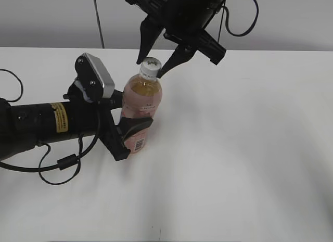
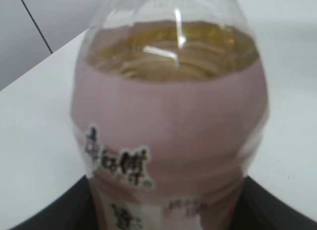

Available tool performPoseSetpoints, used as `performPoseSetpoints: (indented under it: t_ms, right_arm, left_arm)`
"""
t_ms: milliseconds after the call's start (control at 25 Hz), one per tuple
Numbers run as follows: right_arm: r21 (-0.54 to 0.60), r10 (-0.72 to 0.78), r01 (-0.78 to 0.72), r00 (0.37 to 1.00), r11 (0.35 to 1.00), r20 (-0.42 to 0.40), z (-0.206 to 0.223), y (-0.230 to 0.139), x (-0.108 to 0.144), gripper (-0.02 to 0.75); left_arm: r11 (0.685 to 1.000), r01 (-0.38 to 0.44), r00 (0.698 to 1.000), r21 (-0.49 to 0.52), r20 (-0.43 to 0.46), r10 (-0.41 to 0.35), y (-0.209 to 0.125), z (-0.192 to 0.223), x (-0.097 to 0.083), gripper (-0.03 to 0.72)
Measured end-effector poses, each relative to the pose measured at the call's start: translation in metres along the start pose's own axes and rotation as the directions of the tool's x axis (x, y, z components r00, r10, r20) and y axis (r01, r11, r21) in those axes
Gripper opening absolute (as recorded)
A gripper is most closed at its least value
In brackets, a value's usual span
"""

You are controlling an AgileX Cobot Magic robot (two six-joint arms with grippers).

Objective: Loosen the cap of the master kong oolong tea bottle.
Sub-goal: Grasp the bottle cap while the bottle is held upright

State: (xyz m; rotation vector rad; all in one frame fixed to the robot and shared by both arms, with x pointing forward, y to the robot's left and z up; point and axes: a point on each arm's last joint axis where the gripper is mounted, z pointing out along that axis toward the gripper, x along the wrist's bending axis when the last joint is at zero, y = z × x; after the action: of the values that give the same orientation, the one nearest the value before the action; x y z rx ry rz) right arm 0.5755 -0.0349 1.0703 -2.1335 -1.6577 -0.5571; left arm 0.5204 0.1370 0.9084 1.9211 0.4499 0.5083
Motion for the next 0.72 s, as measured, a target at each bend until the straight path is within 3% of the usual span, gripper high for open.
performPoseSetpoints:
  t_ms: [160, 280, 440, 560, 720]
  right_arm:
    - [0.012, -0.115, 0.115, 0.993, 0.993, 0.008, -0.0003, -0.0010, -0.0006, 0.283]
    - [0.033, -0.307, 0.306, 0.952, 0.951, 0.015, -0.0020, -0.0024, -0.0008, 0.283]
    - [0.032, -0.612, 0.611, 0.791, 0.791, 0.019, -0.0059, -0.0016, 0.0005, 0.283]
    - [0.027, -0.817, 0.816, 0.577, 0.577, 0.016, -0.0069, -0.0007, 0.0014, 0.283]
    - [0.039, -0.990, 0.989, 0.142, 0.141, -0.005, -0.0069, -0.0014, 0.0008, 0.283]
  left_arm:
    - [1.000, -0.003, 1.000, 0.000, 0.002, 0.003, 0.0000, 0.0000, -0.0002, 0.386]
    - [1.000, -0.013, 1.000, -0.002, 0.011, 0.013, 0.0002, 0.0000, -0.0010, 0.386]
    - [1.000, -0.015, 1.000, -0.012, 0.016, 0.015, 0.0013, 0.0003, -0.0019, 0.386]
    - [1.000, -0.014, 1.000, -0.014, 0.014, 0.014, 0.0015, 0.0003, -0.0018, 0.386]
    - [1.000, -0.014, 1.000, -0.013, 0.015, 0.014, 0.0014, 0.0003, -0.0018, 0.386]
